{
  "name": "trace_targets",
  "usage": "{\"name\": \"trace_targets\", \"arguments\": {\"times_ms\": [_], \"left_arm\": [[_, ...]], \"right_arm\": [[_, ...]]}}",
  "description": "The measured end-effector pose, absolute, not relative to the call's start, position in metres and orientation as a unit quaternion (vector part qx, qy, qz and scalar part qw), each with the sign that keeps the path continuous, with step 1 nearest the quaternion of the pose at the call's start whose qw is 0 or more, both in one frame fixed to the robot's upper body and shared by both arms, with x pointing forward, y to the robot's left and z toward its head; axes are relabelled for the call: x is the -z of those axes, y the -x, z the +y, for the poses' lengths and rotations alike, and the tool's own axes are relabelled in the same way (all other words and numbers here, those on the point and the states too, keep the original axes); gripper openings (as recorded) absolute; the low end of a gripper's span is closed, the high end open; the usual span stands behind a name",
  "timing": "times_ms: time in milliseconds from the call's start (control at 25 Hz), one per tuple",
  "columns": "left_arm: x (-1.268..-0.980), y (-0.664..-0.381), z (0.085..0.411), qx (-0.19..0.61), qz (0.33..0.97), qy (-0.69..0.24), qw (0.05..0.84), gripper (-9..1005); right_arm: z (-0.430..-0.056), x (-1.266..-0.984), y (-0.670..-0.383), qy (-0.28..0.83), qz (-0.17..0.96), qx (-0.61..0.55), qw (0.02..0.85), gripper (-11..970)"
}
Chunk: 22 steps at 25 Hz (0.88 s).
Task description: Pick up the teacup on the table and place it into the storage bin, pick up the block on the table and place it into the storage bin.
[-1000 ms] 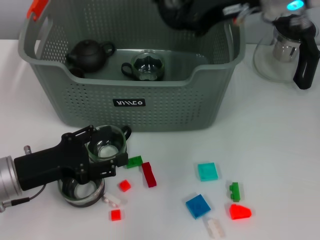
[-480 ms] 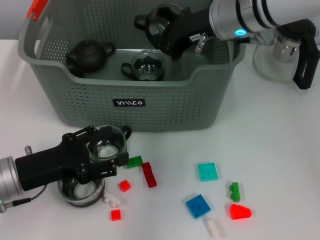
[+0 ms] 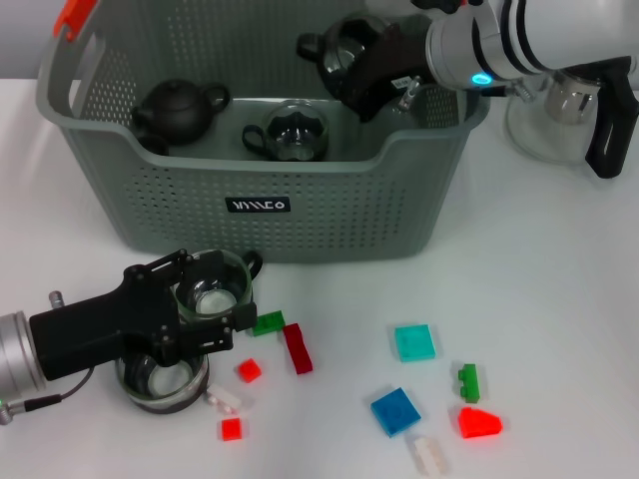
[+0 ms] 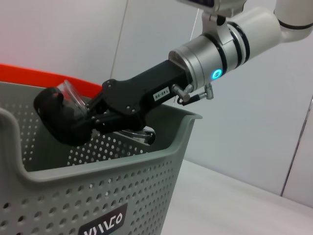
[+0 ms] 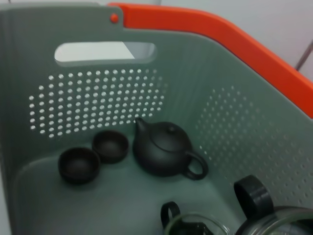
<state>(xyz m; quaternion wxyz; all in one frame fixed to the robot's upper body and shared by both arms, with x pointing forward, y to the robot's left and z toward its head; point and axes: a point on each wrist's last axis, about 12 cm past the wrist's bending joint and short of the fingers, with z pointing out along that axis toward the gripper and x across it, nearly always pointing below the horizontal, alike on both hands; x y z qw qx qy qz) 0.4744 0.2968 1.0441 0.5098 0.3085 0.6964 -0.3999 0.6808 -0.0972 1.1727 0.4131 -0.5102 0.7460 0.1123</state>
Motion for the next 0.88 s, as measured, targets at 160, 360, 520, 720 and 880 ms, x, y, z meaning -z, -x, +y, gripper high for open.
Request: {"name": "trace_targets", "arguments": {"times_ms": [160, 360, 520, 720, 880], "left_arm": [[-1.0442, -0.4746, 0.2969, 0.4, 0.696, -0.309, 0.51, 873], [-1.0442, -0.4748, 0.2971, 0.399, 0.697, -0.309, 0.51, 872], [-1.0441, -0.4748, 0.2971, 0.399, 0.697, -0.309, 0.51, 873], [-1.0434, -0.4736, 0.2979, 0.397, 0.698, -0.308, 0.51, 873], [-1.0428, -0.4727, 0.2986, 0.396, 0.699, -0.307, 0.51, 873]], "right_arm": [[-0.098, -1.1714, -0.6808, 0.51, 0.747, -0.111, 0.412, 57], [-0.0986, -1.1687, -0.6797, 0.511, 0.749, -0.112, 0.406, 58], [-0.0995, -1.1672, -0.6794, 0.509, 0.751, -0.113, 0.405, 58], [-0.1008, -1.1661, -0.6786, 0.503, 0.756, -0.118, 0.402, 57], [-0.1013, -1.1662, -0.6774, 0.508, 0.756, -0.118, 0.396, 80]]}}
